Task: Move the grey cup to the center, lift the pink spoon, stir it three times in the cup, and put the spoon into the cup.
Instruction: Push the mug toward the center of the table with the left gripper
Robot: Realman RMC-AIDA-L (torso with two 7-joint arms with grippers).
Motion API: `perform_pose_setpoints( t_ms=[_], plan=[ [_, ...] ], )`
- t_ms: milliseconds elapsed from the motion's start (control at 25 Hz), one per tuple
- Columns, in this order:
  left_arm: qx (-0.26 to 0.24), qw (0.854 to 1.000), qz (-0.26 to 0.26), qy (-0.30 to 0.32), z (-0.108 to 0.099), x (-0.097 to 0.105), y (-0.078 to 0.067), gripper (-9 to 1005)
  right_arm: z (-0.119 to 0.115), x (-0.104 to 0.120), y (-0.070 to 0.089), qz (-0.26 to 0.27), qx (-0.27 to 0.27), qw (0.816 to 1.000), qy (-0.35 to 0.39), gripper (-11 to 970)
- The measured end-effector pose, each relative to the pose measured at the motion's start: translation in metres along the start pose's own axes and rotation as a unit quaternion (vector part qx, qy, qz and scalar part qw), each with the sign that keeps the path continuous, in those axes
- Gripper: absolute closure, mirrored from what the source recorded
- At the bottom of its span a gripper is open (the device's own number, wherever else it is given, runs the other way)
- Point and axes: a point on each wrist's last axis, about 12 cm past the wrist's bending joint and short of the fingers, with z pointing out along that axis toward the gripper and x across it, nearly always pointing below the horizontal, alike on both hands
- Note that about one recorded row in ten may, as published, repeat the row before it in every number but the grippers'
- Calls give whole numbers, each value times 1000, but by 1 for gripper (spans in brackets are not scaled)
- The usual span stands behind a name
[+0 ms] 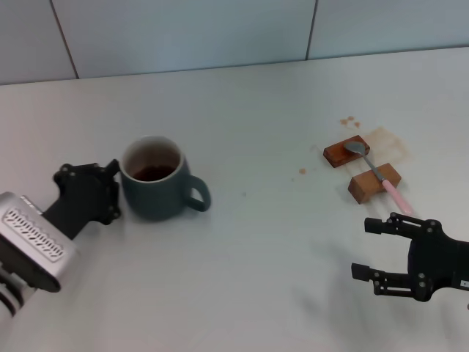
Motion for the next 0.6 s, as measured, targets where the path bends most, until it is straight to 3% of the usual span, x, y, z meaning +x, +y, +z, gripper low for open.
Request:
perform_pose_setpoints(
  t_ms=[320,600],
  plan=[
    [55,998,-38,-22,27,-31,-27,997,-1,0,0,-1,0,1000,0,163],
    [48,994,-93,-17,38,-47,-37,997,-1,0,1,-1,-1,1000,-1,164]
  ],
)
